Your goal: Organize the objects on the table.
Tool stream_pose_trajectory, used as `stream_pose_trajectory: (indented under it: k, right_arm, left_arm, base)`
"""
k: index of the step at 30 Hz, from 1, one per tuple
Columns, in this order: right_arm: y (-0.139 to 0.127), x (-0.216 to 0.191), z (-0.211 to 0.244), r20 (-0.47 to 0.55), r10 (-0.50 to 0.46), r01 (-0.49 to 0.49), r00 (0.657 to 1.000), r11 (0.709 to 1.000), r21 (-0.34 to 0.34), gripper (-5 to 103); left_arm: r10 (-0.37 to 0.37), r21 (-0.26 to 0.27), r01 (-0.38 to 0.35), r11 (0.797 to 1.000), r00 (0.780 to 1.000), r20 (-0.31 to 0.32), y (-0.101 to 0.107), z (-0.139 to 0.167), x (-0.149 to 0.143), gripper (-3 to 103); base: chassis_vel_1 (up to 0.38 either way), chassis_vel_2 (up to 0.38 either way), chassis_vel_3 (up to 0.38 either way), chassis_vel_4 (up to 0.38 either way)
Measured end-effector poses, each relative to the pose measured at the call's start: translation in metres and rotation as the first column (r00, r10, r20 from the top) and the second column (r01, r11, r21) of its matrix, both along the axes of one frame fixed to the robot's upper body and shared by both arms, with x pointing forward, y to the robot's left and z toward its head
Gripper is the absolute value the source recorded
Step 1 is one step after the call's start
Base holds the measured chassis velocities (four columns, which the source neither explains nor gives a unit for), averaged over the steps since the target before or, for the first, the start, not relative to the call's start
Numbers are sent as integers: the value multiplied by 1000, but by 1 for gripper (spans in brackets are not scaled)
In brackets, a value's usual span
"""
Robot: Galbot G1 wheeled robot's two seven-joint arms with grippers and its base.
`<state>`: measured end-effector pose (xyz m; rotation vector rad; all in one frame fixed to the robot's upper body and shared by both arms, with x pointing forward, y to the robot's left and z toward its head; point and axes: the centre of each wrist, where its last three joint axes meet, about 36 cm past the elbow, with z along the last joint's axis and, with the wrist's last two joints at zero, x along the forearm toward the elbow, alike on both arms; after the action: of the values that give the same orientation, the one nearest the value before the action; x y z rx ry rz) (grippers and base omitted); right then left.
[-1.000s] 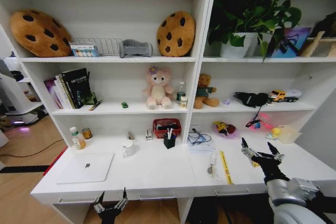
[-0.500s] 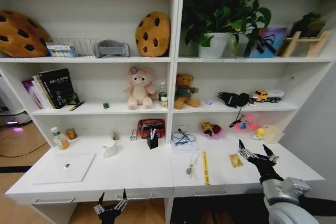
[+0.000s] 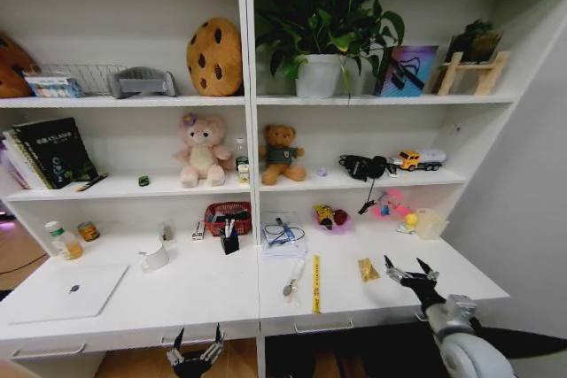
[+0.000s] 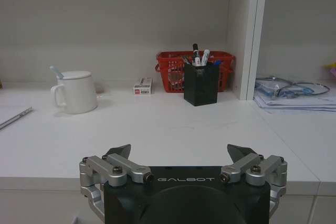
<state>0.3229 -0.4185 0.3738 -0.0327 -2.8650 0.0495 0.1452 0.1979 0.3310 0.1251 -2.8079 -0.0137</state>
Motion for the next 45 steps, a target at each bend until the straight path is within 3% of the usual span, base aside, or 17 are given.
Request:
stream_pose_trajectory:
  k: [3,7,10,18,24,25,27,29,38,45]
  right_arm:
    - [-24,36,-41,-91,8,-9,996,1000,-4,97]
    - [-32,49,-57,-129,-17,16,992,1000,-9,92]
    - [-31,56,-61,-133,-12,11,991,1000,-6,85]
    - [-21,70,-68,-140,19,-19,990,1000,2,80]
    - [-14,84,-68,-159,31,-32,987,999,-5,54]
    - [-14,84,-68,-159,31,-32,987,999,-5,54]
    - [-15,87,-66,-167,31,-33,985,999,-10,42]
    - [-15,87,-66,-172,31,-33,985,999,-11,42]
    - [-5,96,-58,-144,19,-21,989,1000,-11,5]
    - [6,155,-35,-67,26,-27,997,1000,-1,0]
  left_arm:
    - [1,5,0,1000,1000,-10,1,-1,-3,100]
    - [6,10,-5,1000,1000,-15,4,-2,-5,100]
    - [7,11,-6,1000,1000,-18,4,-3,-5,100]
    - [13,8,-13,1000,1000,-24,2,-4,-6,100]
    - [17,7,-17,1000,999,-31,0,-5,-8,100]
    - [17,7,-17,1000,999,-31,0,-5,-8,100]
    - [19,8,-19,1000,999,-31,0,-6,-8,100]
    - [20,9,-20,1000,999,-32,1,-6,-8,100]
    - [24,8,-24,1000,999,-36,1,-9,-7,100]
    - [23,17,-22,1000,999,-46,4,-10,-10,100]
  base:
    - [0,0,0,0]
    - [0,0,0,0]
    - [0,0,0,0]
    - [0,0,0,0]
    - [0,0,0,0]
    - [0,0,0,0]
    - [0,0,0,0]
    - [0,0,0,0]
    - [0,0,0,0]
    - [0,0,0,0]
